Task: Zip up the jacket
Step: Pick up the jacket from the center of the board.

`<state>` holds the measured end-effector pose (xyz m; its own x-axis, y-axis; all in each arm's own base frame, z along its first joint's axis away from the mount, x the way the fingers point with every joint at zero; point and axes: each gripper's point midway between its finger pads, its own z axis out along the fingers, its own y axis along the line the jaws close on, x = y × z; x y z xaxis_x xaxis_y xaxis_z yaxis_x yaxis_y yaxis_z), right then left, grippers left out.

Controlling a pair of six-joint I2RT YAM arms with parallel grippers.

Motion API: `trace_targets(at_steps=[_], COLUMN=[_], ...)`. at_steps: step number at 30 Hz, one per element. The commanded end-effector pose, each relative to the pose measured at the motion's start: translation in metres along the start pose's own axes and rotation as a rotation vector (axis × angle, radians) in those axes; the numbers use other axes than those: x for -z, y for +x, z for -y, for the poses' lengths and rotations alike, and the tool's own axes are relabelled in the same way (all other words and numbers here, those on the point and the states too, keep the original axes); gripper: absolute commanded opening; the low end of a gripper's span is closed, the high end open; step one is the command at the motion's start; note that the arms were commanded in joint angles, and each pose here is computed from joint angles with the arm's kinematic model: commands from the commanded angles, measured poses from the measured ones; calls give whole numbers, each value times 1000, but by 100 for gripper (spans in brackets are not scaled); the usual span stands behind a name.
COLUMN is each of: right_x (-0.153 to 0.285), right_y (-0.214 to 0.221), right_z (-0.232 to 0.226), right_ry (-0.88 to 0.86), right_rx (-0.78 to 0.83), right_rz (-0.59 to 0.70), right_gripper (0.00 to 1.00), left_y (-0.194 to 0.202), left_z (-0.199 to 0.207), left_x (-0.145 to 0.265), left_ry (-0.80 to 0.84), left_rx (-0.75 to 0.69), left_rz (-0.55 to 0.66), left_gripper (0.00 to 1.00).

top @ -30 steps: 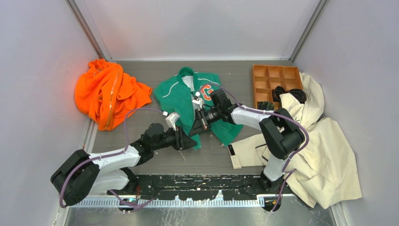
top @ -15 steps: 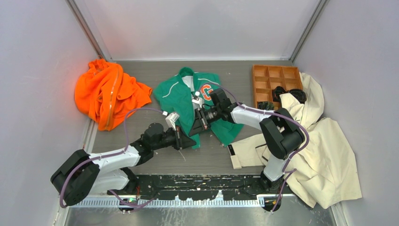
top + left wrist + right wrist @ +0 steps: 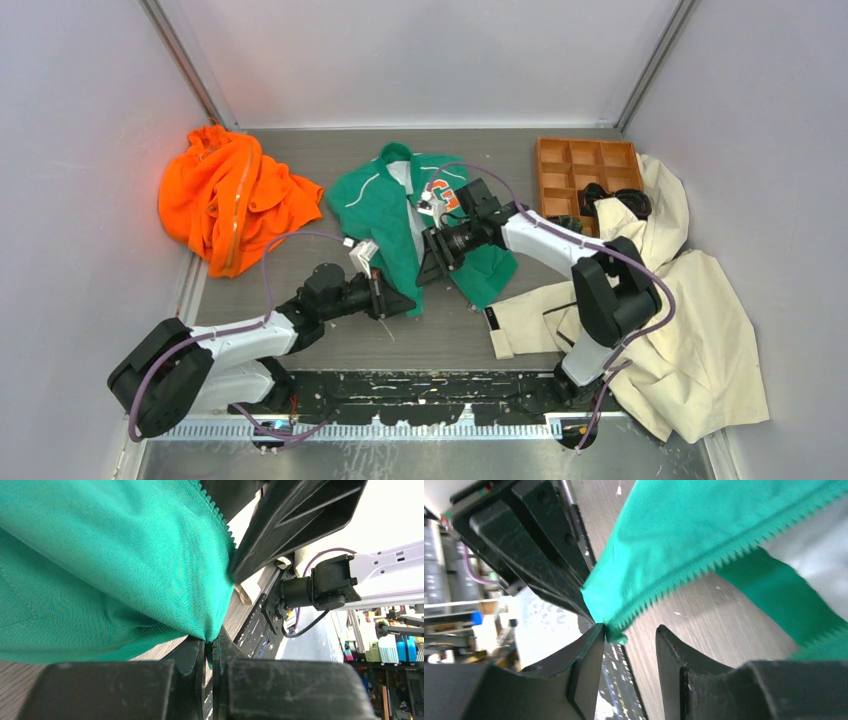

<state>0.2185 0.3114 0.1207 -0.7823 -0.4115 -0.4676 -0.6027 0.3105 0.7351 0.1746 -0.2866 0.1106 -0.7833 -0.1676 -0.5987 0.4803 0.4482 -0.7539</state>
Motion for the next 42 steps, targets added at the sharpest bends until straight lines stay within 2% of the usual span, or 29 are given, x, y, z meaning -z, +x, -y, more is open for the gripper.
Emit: trace_targets(at_steps=[1,5,9,13,16,20,26,32,38,42], right_x=[41,71,95,113,119,118,107,88,79,78], right_y=[-10,4,28,53,62,57,61,63,68,70], right_z=[-3,-3,25,73,95,108,119,120,127,131], right_ry=[121,225,432,673,766,818,812,772,760,766], right_rx=[223,398,507,451,391,341,274,266,231,218], right_rz=[15,-19,-73,-144,-191,-175,-194,-233,-266,-287], right_gripper=[48,53,73,86,88,89,87,80,69,57], left_y=[-17,-16,-18,-20,-21,-19,-18,-18,-16,-16], left_z=[16,13,15,17,17,16,14,14,13,12], left_x=[3,3,2,3,3,4,1,-4,-5,-4], left_ry=[70,60,66,70,71,72,76,86,94,93], left_rx=[-37,-28,-27,-42,-51,-50,-47,-47,-42,-42], left_rz=[66,70,71,74,74,79,77,67,68,70], left_gripper=[0,0,0,0,0,0,0,0,0,0])
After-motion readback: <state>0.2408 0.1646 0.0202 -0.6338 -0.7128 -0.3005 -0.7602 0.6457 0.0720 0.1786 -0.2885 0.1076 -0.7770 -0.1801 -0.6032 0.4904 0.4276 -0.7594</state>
